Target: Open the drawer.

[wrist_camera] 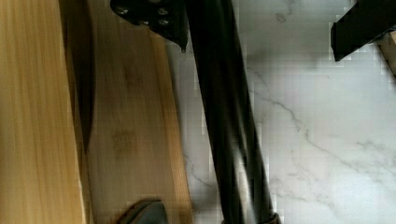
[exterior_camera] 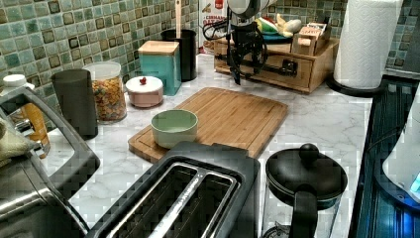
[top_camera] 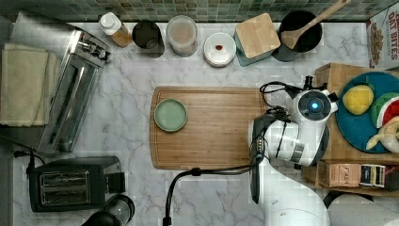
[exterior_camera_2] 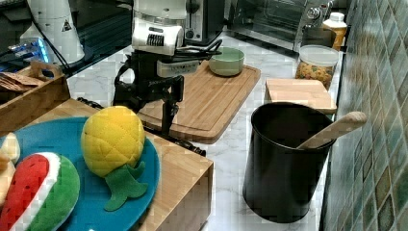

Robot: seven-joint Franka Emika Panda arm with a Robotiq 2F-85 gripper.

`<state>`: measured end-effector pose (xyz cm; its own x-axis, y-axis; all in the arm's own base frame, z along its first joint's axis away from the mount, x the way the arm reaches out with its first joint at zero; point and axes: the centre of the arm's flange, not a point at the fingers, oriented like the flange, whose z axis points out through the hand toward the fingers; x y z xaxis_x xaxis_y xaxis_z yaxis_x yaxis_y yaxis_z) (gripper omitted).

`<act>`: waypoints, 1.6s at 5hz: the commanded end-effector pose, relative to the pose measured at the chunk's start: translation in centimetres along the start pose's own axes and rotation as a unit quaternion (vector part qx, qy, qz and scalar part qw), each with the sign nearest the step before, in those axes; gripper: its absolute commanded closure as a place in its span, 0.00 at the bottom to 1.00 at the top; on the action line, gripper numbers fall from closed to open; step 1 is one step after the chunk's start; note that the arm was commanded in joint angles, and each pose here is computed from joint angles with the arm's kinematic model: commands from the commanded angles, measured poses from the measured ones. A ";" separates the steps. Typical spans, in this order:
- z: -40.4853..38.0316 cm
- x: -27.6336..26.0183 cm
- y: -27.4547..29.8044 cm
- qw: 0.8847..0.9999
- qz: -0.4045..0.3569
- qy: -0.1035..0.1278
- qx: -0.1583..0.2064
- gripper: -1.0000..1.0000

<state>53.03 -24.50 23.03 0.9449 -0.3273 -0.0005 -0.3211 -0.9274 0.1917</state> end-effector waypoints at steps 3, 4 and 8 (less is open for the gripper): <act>-6.5 -3.4 -22.5 0.996 -0.053 0.017 0.065 0.00; -8.1 -5.1 -26.7 0.994 -0.075 0.000 0.073 0.00; -11.5 -10.2 -33.3 0.996 -0.030 0.028 0.084 0.00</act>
<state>56.13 -3.19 23.87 0.9293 -0.3676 -0.0361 -0.3598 -0.9230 0.1369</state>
